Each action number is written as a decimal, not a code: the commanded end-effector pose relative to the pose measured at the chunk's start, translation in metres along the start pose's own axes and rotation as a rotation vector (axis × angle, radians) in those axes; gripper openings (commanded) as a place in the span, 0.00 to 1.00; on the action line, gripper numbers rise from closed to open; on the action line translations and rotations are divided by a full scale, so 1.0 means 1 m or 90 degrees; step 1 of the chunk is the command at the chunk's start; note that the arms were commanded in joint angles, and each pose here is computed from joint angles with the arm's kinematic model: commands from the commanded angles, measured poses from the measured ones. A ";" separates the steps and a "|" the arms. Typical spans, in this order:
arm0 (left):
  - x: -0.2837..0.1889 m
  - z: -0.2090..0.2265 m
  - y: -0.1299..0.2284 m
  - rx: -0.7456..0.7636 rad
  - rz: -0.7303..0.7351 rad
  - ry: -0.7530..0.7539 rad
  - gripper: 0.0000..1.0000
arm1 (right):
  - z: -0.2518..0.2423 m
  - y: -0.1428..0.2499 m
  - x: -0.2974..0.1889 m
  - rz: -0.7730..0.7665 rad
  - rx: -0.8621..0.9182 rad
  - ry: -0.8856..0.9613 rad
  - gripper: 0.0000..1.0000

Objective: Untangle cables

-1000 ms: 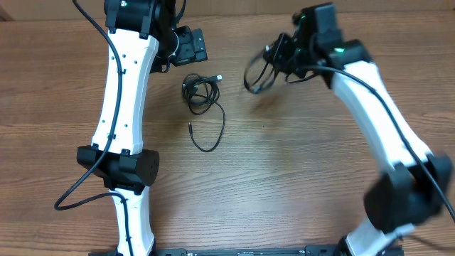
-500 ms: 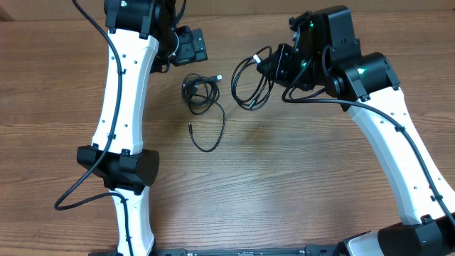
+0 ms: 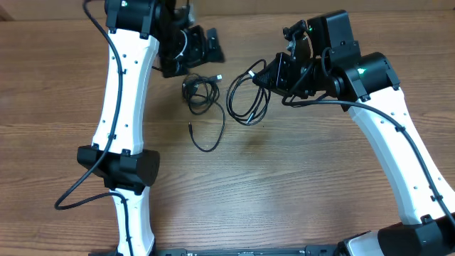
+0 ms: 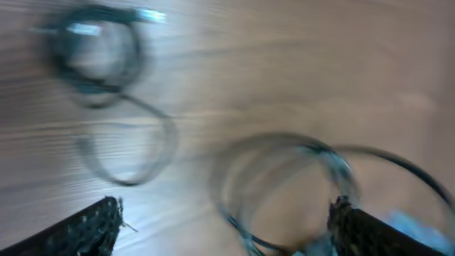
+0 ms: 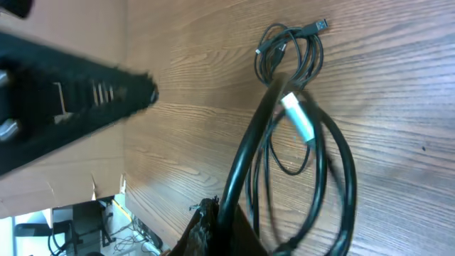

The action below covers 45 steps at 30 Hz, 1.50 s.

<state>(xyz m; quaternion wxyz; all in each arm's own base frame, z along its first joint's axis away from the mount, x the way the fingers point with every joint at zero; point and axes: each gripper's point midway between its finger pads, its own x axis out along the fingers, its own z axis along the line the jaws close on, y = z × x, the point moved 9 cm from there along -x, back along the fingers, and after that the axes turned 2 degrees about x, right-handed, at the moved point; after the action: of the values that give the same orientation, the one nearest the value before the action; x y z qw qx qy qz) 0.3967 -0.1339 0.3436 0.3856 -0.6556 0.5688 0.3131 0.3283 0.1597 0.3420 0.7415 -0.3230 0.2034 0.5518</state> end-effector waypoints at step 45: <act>-0.095 -0.009 0.162 -0.009 -0.146 -0.181 1.00 | 0.025 0.018 -0.028 0.135 -0.064 -0.256 0.04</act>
<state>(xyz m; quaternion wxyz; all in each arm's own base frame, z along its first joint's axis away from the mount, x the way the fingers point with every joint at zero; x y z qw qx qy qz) 0.2097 -0.1001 0.4111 0.4965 -0.6659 0.4370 0.3452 0.3157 0.1582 0.3535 0.7100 -0.2406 0.1297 0.6490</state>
